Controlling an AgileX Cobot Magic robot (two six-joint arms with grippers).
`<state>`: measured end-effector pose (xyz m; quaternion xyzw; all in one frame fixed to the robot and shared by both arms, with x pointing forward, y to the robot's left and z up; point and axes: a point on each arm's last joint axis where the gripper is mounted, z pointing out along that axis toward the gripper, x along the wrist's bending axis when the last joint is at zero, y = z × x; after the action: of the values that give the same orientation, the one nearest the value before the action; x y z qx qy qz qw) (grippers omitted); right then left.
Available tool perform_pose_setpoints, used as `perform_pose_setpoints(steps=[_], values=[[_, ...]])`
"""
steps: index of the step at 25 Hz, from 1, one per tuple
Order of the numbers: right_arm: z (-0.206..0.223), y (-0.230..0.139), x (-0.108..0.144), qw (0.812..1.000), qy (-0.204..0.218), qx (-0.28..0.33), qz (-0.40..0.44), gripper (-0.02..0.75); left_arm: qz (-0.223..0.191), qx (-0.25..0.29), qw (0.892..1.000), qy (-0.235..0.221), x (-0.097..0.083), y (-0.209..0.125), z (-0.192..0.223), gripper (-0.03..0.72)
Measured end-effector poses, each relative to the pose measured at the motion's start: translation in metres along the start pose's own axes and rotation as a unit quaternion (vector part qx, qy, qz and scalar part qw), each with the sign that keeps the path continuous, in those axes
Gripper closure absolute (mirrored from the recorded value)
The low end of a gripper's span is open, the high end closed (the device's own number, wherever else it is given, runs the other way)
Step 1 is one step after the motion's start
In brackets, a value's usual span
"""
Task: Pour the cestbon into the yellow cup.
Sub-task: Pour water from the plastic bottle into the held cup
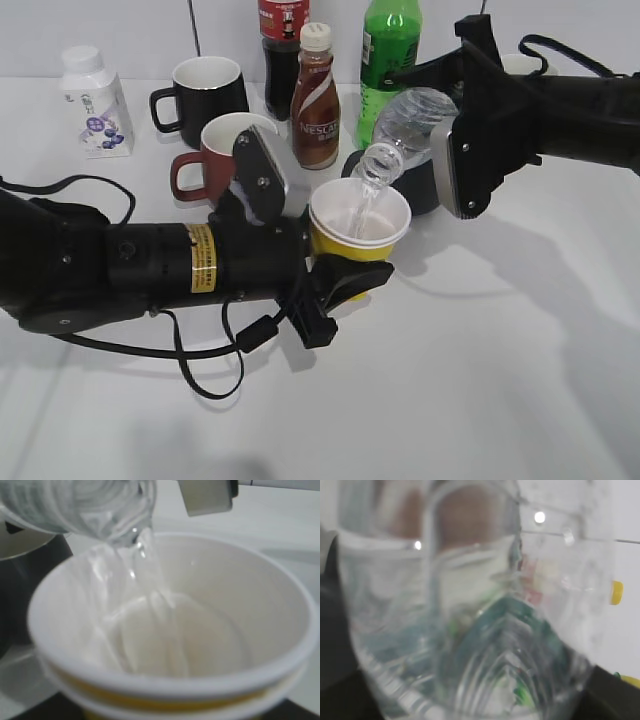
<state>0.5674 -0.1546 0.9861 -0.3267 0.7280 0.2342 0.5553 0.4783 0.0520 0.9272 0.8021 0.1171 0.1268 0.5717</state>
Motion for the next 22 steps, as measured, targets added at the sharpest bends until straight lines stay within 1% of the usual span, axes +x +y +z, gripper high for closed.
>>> perform_pose_setpoints(steps=[22], values=[[0.0,-0.0014,-0.001,1.0,-0.005,0.008,-0.027,0.272,0.001,0.0,1.0,-0.001,-0.0001,0.0,0.0,0.33]])
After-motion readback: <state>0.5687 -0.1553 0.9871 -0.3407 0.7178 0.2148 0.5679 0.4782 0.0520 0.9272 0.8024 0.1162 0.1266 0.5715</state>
